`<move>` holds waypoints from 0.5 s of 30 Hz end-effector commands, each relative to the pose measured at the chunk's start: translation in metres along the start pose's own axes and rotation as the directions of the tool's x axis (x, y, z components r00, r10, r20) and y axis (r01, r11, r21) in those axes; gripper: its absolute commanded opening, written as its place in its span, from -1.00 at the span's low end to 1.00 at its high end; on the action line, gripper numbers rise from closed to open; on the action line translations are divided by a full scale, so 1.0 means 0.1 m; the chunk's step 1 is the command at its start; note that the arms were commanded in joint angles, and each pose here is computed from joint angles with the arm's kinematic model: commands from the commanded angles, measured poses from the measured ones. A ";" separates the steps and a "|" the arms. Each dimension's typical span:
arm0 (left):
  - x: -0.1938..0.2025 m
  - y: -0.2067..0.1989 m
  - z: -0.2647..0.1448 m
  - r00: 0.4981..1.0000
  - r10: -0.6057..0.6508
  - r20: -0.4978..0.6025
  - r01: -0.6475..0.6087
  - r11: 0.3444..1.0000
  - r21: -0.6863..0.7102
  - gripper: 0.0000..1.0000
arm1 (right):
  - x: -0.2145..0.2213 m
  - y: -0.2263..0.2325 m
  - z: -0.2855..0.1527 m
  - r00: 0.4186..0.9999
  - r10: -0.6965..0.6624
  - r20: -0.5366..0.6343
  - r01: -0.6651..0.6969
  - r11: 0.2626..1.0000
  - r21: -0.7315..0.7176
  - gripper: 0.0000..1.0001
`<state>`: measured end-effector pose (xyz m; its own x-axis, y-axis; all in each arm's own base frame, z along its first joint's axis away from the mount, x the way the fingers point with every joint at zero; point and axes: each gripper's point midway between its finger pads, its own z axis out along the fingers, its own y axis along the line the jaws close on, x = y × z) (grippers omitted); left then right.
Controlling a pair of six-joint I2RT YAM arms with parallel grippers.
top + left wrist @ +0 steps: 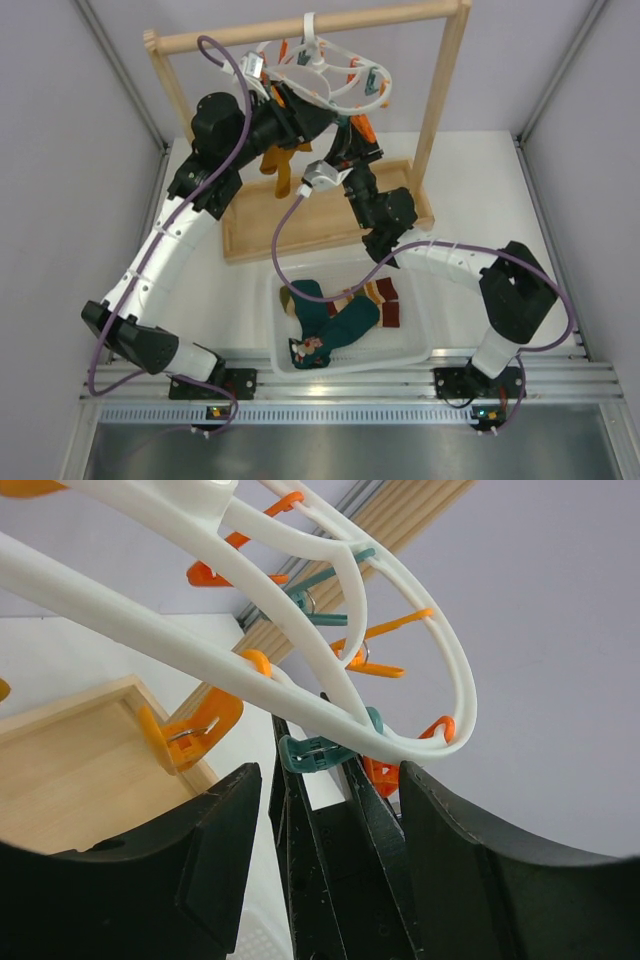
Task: Clip the socks to the hanger
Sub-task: Open the clamp at the hanger.
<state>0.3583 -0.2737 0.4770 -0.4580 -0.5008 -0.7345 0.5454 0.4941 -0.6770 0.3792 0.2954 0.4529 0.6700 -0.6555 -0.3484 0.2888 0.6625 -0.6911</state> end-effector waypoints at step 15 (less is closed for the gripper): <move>-0.11 -0.01 0.14 0.995 0.090 0.052 -0.092 0.995 0.037 0.29 | -0.27 -0.25 0.04 0.996 -0.005 0.087 -0.004 0.994 0.106 -1.00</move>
<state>0.3652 -0.2799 0.4737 -0.4461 -0.4794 -0.7558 0.5732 0.4956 -0.6526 0.3818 0.2947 0.4487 0.6529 -0.6783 -0.3372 0.3110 0.6459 -0.6972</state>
